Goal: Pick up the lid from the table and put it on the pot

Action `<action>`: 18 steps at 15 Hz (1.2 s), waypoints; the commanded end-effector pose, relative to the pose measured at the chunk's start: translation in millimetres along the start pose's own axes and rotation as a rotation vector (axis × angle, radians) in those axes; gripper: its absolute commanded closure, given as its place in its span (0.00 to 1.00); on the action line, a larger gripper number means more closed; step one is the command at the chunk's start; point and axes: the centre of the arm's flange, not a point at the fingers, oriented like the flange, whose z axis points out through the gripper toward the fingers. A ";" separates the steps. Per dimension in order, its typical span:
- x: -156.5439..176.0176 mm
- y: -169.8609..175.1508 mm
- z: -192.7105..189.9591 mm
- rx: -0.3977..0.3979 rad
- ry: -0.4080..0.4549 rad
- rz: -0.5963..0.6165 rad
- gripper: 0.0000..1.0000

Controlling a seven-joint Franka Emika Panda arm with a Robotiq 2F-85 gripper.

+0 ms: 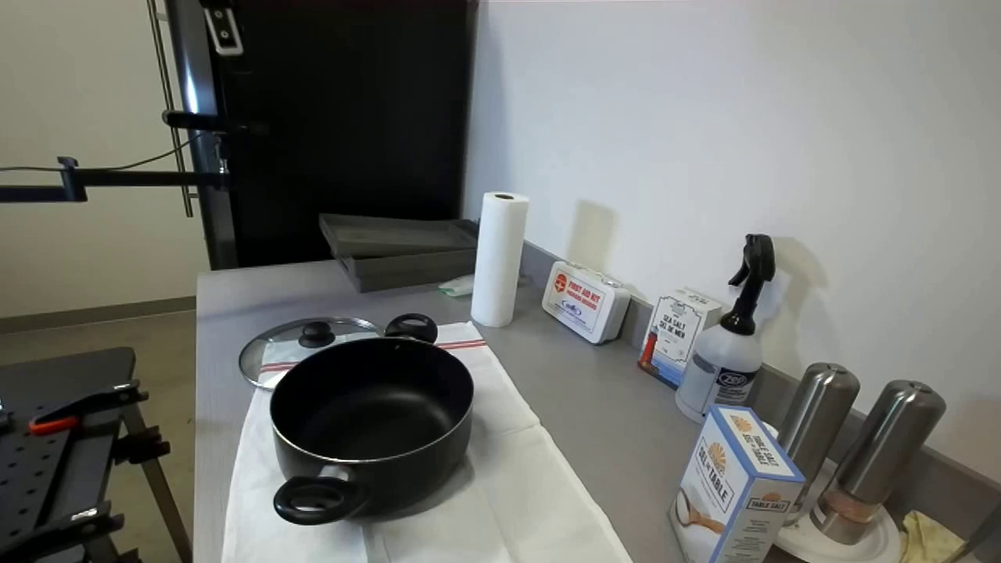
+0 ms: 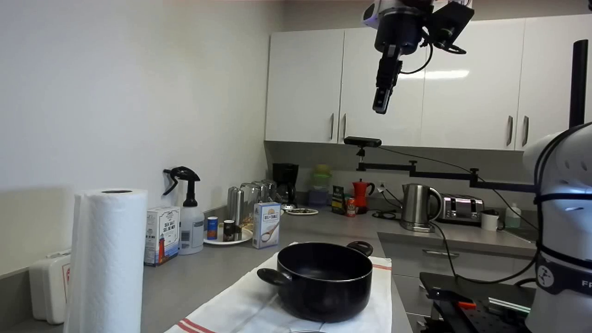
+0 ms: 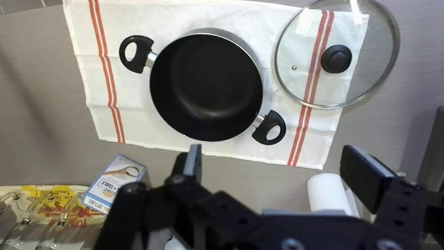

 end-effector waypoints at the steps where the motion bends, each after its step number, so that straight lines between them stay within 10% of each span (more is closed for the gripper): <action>1: 0.0 0.0 0.0 0.000 0.000 0.000 0.00; 18: 36.6 -89.7 147.5 0.143 -0.195 -0.250 0.00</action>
